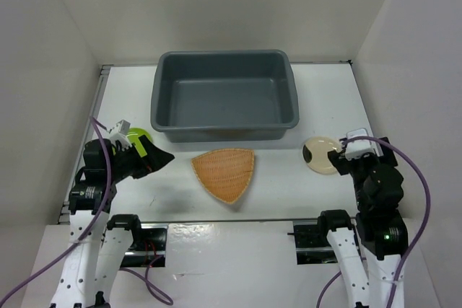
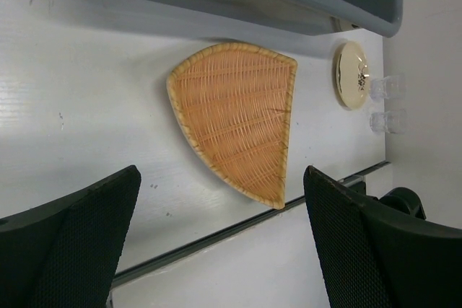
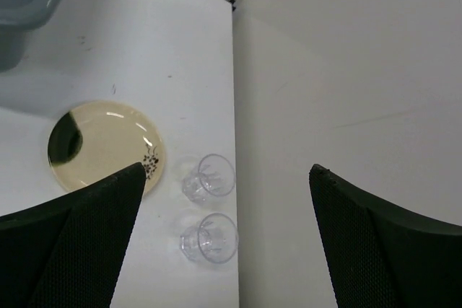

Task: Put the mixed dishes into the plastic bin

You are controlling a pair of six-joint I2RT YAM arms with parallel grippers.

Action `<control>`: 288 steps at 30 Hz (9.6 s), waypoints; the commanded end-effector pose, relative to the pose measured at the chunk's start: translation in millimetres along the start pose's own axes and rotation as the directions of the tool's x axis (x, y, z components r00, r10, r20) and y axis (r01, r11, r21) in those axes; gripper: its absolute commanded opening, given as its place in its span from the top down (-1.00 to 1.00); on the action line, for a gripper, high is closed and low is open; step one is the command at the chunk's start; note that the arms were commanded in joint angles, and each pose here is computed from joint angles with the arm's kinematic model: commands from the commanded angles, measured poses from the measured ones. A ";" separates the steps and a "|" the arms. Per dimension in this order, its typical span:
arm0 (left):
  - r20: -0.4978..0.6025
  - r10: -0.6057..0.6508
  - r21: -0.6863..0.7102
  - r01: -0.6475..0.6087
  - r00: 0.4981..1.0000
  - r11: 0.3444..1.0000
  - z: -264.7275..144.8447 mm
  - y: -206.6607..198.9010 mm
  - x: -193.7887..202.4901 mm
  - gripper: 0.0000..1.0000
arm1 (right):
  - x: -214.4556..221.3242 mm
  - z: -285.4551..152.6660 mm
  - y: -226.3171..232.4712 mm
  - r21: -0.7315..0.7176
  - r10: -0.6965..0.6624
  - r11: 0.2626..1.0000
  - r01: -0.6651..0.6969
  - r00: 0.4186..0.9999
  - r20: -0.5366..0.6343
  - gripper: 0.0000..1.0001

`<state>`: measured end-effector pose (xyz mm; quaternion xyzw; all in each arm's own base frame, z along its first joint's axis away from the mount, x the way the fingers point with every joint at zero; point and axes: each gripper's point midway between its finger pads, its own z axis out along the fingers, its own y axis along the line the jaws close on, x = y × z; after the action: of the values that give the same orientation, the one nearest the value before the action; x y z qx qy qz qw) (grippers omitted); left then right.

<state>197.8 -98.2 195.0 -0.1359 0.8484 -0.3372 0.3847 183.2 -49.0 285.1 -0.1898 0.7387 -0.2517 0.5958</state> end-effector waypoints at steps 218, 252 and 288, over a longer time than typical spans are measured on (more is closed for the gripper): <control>-0.027 0.360 -0.121 -0.360 0.933 0.925 81.5 -236.7 -160.3 -0.99 | 115.4 68.7 161.2 -0.791 -0.480 0.609 0.061 0.822 -0.306 -0.52; -0.039 0.150 -0.143 -0.154 0.988 0.978 24.6 -90.3 -95.8 -0.99 | 185.9 102.8 207.1 -0.867 -0.639 0.497 0.027 0.688 -0.345 0.10; -0.004 0.126 -0.052 -0.126 0.992 0.991 8.2 -105.7 -91.6 -0.99 | -66.4 84.0 75.7 -0.567 -0.256 0.810 0.147 0.960 -0.117 1.00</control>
<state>262.5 -133.4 298.5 -0.0927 0.8801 -0.2707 0.3789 261.1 22.3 219.5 -0.4209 0.8378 -0.0984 0.3334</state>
